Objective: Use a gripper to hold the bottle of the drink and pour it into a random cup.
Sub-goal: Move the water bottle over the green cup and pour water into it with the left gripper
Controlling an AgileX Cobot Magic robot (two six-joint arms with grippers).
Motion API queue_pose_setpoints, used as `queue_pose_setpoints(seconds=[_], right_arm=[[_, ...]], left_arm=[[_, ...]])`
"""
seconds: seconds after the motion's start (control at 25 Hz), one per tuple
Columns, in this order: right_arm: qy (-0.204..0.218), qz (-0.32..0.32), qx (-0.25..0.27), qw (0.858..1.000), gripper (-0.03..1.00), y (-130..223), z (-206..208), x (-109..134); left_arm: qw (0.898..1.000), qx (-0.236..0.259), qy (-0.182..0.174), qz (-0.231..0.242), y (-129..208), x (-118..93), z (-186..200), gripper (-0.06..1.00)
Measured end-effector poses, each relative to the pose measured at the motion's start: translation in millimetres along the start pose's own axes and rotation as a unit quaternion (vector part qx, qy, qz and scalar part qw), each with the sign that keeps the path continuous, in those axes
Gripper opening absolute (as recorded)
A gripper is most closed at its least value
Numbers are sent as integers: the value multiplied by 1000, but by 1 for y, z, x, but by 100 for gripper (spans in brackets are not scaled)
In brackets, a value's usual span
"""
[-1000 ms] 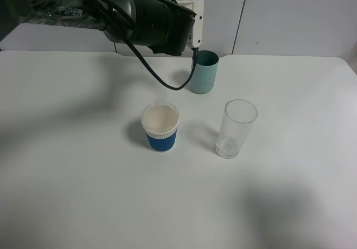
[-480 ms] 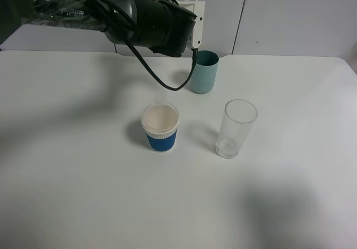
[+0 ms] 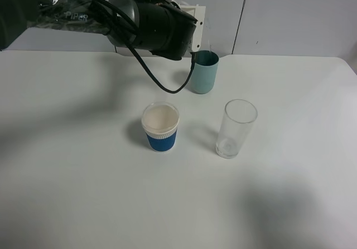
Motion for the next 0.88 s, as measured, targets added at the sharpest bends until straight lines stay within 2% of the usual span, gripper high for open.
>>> queue_pose_setpoints(seconds=[0.88], right_arm=[[0,0,0,1000,74,0,0,0]], left_arm=[[1000,1,0,0,0,0,0,51]])
Point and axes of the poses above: a point on each arm's last joint axis where the gripper is mounted, z pointing back along that axis away from the gripper, x along the wrist's bending axis when the last joint is at zero, y = z × x, the point moved 6 cm from there along -z, pointing out along that axis toward the gripper, and after that the axes turned 7 degrees about z, right-handed, at the moved point
